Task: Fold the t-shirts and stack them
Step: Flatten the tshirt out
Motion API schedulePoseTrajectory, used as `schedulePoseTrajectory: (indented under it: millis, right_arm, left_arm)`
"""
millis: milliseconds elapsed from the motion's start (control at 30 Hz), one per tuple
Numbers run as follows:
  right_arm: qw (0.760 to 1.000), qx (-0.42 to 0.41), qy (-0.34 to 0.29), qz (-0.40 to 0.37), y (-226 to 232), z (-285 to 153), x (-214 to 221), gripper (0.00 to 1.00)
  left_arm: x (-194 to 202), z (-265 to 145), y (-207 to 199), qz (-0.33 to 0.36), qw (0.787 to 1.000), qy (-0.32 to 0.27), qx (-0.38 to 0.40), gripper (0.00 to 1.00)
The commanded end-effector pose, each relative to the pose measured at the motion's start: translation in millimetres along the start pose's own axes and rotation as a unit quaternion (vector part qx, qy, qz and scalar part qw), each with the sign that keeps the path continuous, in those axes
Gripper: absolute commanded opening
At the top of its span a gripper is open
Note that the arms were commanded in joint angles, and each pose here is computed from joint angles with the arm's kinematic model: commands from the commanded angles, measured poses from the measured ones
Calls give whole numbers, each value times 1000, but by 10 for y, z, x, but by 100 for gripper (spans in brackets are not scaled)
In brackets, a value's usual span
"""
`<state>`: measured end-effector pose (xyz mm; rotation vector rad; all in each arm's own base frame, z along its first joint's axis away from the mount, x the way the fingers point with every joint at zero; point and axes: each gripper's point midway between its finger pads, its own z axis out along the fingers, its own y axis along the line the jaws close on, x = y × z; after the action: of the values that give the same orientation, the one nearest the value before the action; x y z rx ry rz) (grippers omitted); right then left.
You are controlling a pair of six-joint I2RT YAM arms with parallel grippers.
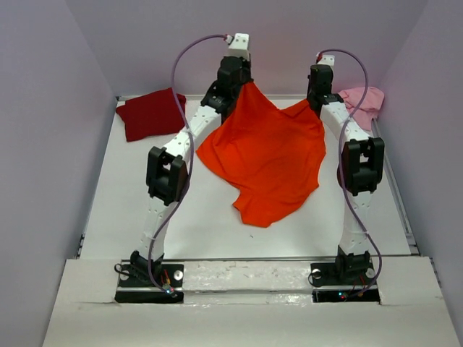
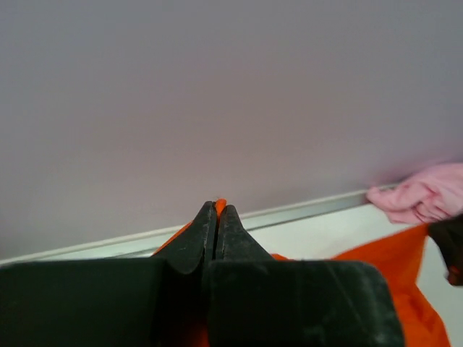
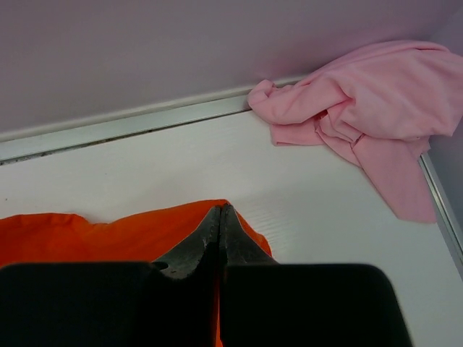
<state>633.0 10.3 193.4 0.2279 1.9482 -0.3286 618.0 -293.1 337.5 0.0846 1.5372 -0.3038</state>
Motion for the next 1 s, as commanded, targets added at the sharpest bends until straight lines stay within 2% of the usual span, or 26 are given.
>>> schedulePoseTrajectory:
  millis: [0, 167, 267, 300, 333, 400, 467, 500, 533, 600, 633, 700, 733, 767, 800, 833, 967]
  right_arm:
    - [998, -5, -58, 36, -71, -189, -478, 0]
    - [997, -10, -64, 36, -84, -248, -519, 0]
    - [997, -16, -65, 40, -75, -279, -541, 0]
    - [997, -19, -65, 46, -64, -290, -549, 0]
    - [997, -23, -62, 48, -54, -302, -537, 0]
    - [996, -29, -66, 59, -67, -383, -597, 0]
    - [994, -39, -70, 74, -53, -550, -673, 0]
    - [993, -43, -72, 81, -73, -628, -709, 0]
    - [993, -56, -62, 83, -54, -690, -624, 0]
    - [989, -72, -79, 105, -109, -1039, -820, 0]
    - [988, -79, -78, 108, -103, -1170, -825, 0]
    - [987, -96, -60, 118, -108, -1393, -712, 0]
    - [983, -109, -76, 128, -212, -1692, -880, 0]
    - [983, -116, -66, 124, -213, -1802, -756, 0]
    - [978, -129, -93, 136, -317, -2140, -947, 0]
    - [977, -133, -91, 136, -374, -2272, -920, 0]
    - [967, -184, -107, 144, -579, -3036, -1010, 0]
  left_arm:
    - [-398, -142, -295, 13, 999, -35, 18, 0]
    - [-62, -71, -145, 17, 1000, 0, -7, 0]
    - [13, -150, 123, 18, 999, 12, -36, 0]
    - [176, -210, 246, 20, 998, 31, -55, 0]
    - [-97, -333, 368, 13, 998, 14, -67, 0]
    - [-324, -537, 501, 5, 997, -8, -79, 0]
    - [-573, -934, 664, -9, 995, -32, -90, 0]
    - [-462, -1083, 736, -7, 995, -20, -96, 0]
    - [-856, -1351, 745, -18, 994, -55, -93, 0]
    - [-952, -1615, 835, -18, 992, -62, -107, 0]
    - [-1247, -1851, 870, -30, 990, -87, -110, 0]
    - [-1317, -2072, 881, -28, 991, -81, -107, 0]
    - [-1390, -2271, 901, -28, 991, -82, -106, 0]
    - [-1434, -2376, 905, -27, 991, -83, -103, 0]
    - [-1436, -2471, 884, -24, 992, -80, -98, 0]
    - [-1611, -2682, 909, -29, 990, -97, -100, 0]
    - [-1794, -3183, 875, -37, 991, -105, -78, 0]
